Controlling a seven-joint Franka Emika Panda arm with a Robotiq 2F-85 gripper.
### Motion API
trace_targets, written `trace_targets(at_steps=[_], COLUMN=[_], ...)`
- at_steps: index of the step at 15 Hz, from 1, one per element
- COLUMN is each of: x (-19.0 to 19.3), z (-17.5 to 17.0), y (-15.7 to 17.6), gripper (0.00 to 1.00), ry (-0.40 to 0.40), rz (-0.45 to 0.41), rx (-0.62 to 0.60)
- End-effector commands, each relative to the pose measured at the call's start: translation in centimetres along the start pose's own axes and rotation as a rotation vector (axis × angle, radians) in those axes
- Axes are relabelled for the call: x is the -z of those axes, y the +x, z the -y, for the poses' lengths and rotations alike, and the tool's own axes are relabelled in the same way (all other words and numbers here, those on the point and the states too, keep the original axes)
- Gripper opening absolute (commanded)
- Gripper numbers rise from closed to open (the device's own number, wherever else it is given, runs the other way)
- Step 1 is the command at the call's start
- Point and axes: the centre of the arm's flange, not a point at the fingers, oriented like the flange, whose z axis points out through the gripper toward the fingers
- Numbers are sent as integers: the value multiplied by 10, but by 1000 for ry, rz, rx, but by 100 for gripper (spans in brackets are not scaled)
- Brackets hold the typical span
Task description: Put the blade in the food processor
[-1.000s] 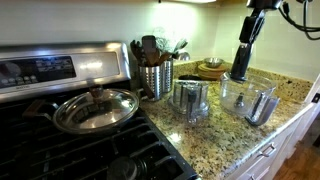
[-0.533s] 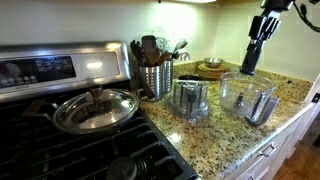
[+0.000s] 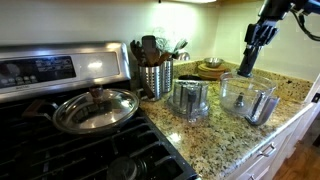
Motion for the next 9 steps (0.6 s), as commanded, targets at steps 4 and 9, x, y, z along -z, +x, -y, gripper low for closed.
trace_targets(at_steps=[4,9], x=[-24,-38], z=[-10,-18], y=[8,8], gripper=[21,21], ry=[-32,-55], rz=[-7,-3], rx=[-63,-87])
